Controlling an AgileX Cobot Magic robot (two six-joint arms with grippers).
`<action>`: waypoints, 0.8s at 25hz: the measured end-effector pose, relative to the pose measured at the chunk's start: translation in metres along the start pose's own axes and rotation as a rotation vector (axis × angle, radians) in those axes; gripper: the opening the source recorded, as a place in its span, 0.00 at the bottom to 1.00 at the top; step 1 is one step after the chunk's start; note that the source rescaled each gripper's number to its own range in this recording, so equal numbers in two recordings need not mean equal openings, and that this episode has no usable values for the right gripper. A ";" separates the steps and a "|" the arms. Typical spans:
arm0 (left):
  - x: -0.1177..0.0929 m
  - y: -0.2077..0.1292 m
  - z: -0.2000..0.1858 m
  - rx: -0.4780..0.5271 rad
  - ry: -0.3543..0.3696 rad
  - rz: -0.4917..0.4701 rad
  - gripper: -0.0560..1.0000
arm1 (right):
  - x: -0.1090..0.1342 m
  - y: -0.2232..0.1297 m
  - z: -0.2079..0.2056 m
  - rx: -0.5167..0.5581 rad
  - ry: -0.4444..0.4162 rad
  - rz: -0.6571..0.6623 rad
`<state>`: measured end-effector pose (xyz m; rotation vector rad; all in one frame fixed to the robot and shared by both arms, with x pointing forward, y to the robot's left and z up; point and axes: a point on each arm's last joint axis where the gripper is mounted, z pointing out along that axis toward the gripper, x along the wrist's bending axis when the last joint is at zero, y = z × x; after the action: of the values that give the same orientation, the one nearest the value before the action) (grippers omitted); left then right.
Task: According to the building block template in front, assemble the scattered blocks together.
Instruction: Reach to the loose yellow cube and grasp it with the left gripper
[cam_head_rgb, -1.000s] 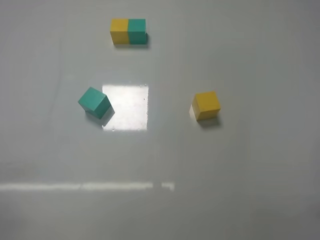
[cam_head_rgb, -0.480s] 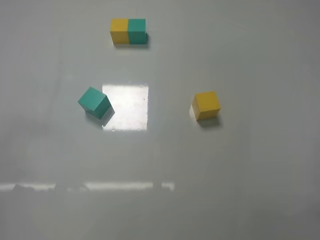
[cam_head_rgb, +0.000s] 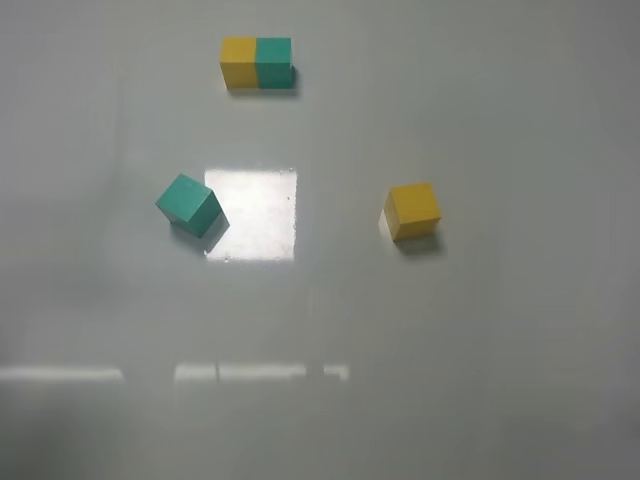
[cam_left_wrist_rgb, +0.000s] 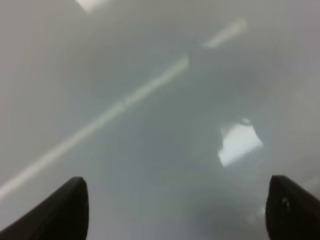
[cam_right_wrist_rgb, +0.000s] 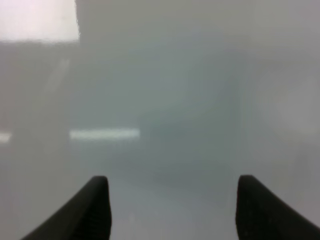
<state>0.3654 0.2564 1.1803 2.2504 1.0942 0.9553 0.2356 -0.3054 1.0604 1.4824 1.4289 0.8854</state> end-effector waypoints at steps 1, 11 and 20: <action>-0.002 0.008 0.003 0.001 -0.009 0.037 0.73 | 0.000 0.000 0.000 0.000 0.000 0.000; -0.040 0.082 0.017 -0.099 -0.068 0.520 0.73 | 0.000 0.000 0.000 0.000 0.000 0.000; -0.086 0.144 0.032 -0.227 -0.105 0.638 0.73 | 0.000 0.000 0.000 0.000 0.000 0.000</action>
<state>0.4221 0.1006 1.2198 2.4542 0.1887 1.1099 0.2356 -0.3054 1.0604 1.4824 1.4289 0.8854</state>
